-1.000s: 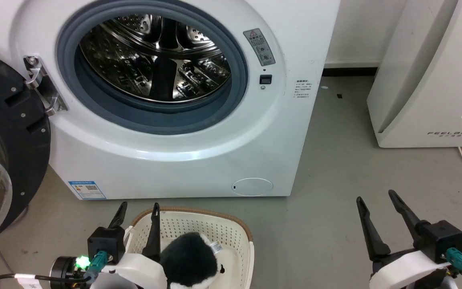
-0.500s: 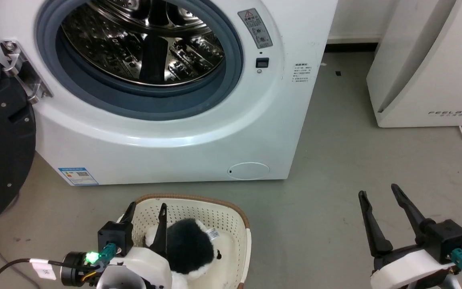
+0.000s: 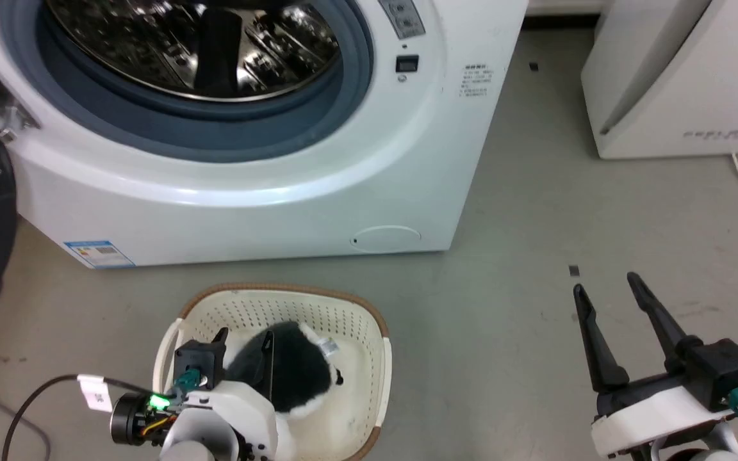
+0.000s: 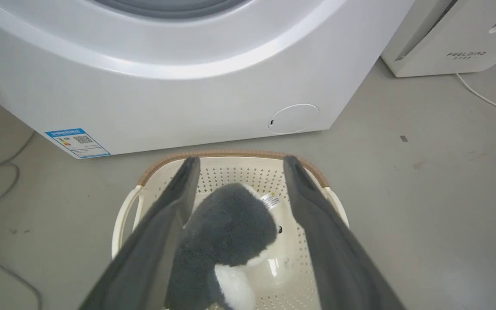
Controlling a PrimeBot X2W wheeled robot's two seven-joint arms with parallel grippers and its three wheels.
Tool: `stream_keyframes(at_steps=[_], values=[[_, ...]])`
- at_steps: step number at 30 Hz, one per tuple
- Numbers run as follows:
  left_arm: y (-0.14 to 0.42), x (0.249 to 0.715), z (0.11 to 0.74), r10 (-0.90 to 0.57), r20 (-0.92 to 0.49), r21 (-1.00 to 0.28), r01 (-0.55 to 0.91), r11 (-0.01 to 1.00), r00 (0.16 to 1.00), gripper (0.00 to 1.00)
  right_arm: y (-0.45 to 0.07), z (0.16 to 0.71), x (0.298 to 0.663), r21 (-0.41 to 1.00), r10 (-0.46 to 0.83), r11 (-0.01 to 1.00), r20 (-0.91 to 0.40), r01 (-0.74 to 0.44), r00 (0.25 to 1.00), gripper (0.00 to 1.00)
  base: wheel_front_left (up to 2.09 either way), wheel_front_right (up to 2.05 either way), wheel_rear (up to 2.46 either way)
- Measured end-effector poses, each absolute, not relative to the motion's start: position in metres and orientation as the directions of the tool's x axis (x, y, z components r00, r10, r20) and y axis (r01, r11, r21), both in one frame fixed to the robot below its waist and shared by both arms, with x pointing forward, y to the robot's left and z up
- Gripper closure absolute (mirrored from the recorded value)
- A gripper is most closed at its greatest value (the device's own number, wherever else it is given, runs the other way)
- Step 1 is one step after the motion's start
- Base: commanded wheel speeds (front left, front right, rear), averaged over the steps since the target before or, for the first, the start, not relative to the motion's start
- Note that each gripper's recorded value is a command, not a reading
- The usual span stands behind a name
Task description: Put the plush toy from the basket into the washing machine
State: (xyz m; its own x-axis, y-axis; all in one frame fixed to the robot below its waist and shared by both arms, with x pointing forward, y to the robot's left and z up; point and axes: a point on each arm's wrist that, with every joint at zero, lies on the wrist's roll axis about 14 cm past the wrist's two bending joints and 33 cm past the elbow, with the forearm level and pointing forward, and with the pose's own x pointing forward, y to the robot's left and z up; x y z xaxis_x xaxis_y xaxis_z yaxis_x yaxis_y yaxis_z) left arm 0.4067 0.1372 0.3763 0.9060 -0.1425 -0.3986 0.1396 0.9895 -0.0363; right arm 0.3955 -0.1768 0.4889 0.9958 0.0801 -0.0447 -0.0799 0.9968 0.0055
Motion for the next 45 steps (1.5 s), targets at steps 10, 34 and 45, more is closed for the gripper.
stream_keyframes(at_steps=[10,34,45], values=[[0.131,0.415,0.326,-0.176,-0.537,-0.030,0.189,0.981,0.825,0.00,-0.182,0.472,0.406,0.027,0.064,0.998,-0.074,-0.062,0.995,0.00,0.00,0.00,0.00],[0.133,0.439,0.211,-0.206,-0.794,0.008,0.349,0.937,0.572,0.00,-0.202,0.413,0.424,0.066,0.000,0.998,-0.183,0.012,0.983,0.00,0.00,0.00,0.00],[0.136,0.436,0.156,-0.201,-0.885,0.000,0.431,0.902,0.420,0.00,-0.211,0.383,0.427,0.082,-0.026,0.996,-0.241,0.047,0.970,0.00,0.00,0.00,0.00]])
